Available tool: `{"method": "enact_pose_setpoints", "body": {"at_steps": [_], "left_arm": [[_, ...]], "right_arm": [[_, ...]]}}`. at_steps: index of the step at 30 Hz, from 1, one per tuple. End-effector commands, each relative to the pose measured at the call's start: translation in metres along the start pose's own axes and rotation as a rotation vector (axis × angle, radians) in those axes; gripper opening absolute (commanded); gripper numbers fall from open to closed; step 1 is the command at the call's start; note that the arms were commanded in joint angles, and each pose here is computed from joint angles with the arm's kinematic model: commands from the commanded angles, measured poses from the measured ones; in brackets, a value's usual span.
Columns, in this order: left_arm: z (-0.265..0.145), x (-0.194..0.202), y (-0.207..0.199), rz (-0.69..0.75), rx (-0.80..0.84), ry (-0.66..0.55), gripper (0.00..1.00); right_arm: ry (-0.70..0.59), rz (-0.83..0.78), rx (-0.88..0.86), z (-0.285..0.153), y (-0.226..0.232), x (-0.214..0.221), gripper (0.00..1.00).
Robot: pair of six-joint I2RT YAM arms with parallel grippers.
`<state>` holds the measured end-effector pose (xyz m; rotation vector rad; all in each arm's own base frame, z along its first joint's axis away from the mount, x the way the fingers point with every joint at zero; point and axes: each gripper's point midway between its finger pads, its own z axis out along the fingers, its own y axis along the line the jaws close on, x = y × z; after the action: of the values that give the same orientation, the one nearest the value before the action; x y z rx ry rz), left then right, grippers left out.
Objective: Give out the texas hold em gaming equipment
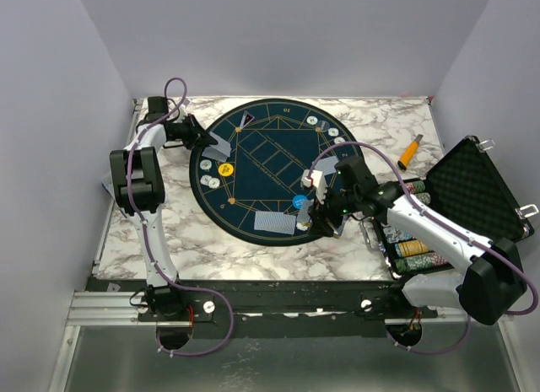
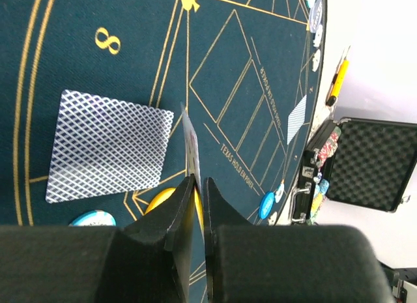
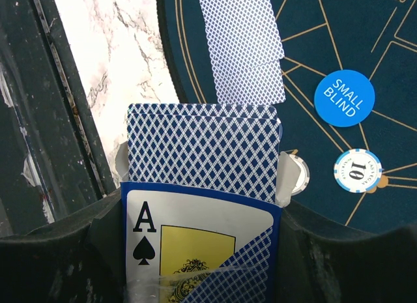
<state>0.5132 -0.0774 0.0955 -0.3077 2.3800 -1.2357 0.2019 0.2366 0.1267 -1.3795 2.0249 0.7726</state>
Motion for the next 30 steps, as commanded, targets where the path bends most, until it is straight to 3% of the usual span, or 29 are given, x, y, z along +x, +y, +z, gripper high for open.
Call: {"method": "enact_pose_setpoints", "body": {"at_steps": [1, 5, 12, 17, 22, 25, 30], "left_arm": [[-0.001, -0.007, 0.008, -0.059, -0.008, 0.014, 0.19], [-0.003, -0.01, 0.009, -0.063, -0.013, 0.006, 0.29], [-0.014, -0.017, 0.019, -0.064, -0.114, -0.056, 0.35], [-0.046, -0.035, 0.023, -0.023, -0.218, -0.211, 0.4], [-0.083, -0.053, 0.008, 0.019, -0.172, -0.363, 0.56], [-0.088, -0.045, -0.014, 0.084, -0.108, -0.346, 0.59], [-0.058, 0.036, -0.071, 0.233, 0.11, -0.13, 0.59]], "right_arm": [[-0.021, -0.004, -0.009, 0.001, 0.0, -0.008, 0.01], [-0.022, -0.005, -0.008, 0.001, -0.001, -0.009, 0.01], [-0.021, -0.006, -0.004, 0.0, -0.001, -0.009, 0.01], [-0.02, -0.008, -0.003, 0.0, -0.001, -0.009, 0.01], [-0.022, -0.013, -0.006, -0.002, 0.001, -0.009, 0.01], [-0.022, -0.015, -0.003, -0.003, 0.001, -0.009, 0.01], [-0.024, -0.024, -0.004, -0.005, 0.002, -0.009, 0.01]]}}
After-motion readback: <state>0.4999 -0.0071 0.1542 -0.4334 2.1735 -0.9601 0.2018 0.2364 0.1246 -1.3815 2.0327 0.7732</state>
